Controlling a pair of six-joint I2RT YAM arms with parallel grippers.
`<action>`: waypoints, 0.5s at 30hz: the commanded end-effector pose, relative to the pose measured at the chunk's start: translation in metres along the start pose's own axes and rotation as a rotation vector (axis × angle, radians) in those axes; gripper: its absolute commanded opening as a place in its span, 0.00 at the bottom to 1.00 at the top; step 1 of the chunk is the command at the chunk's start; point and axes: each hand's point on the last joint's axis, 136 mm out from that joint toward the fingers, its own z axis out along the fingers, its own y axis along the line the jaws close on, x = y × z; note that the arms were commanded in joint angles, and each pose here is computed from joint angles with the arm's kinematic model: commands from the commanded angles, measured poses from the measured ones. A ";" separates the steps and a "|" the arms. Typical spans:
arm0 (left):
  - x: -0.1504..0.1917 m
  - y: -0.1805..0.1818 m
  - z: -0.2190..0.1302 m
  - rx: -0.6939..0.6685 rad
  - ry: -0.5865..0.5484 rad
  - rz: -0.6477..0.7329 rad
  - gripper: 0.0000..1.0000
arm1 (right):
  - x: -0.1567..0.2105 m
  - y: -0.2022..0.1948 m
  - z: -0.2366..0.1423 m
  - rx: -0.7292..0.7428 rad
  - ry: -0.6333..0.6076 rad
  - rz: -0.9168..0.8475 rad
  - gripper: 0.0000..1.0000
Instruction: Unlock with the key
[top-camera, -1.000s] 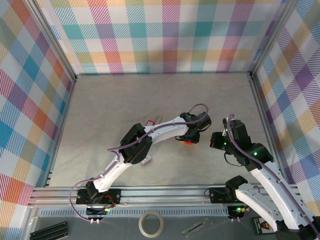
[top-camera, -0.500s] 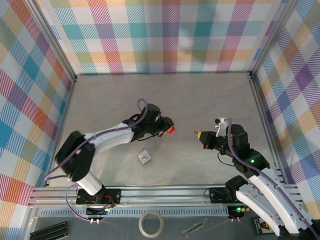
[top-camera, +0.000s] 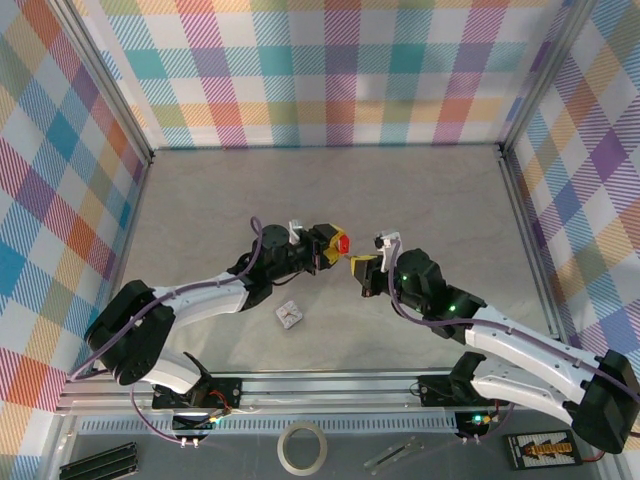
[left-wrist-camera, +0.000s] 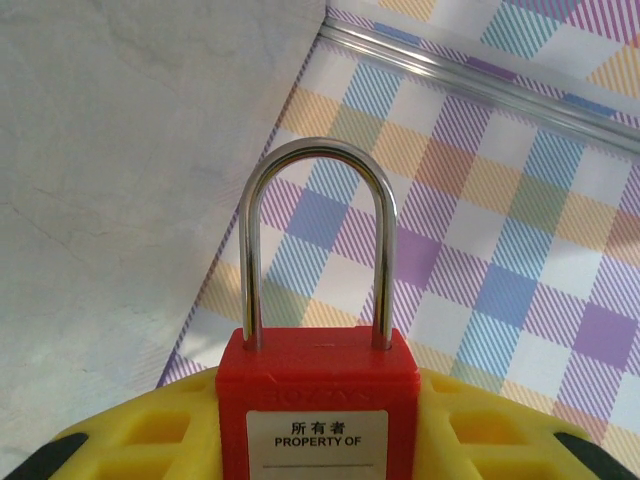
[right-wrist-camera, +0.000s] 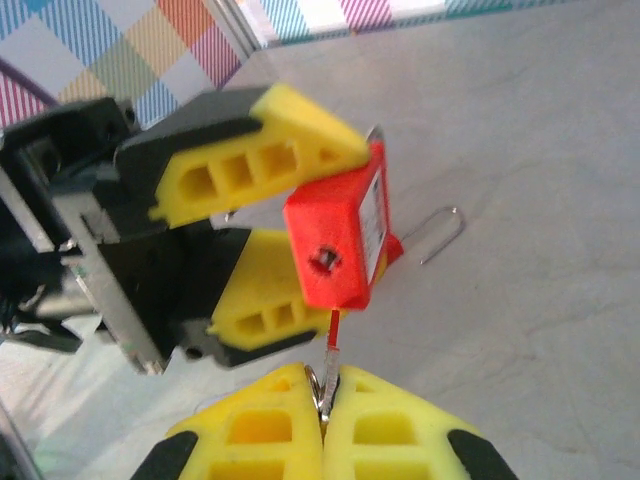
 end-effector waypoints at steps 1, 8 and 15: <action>0.006 -0.031 -0.013 0.105 0.011 -0.013 0.00 | -0.040 0.012 -0.005 -0.020 -0.141 -0.043 0.00; 0.007 -0.033 -0.016 0.094 0.006 -0.003 0.00 | -0.038 0.011 -0.005 -0.021 -0.162 -0.053 0.00; 0.008 -0.029 -0.018 0.075 0.004 0.007 0.00 | -0.040 0.014 -0.002 -0.037 -0.175 -0.060 0.00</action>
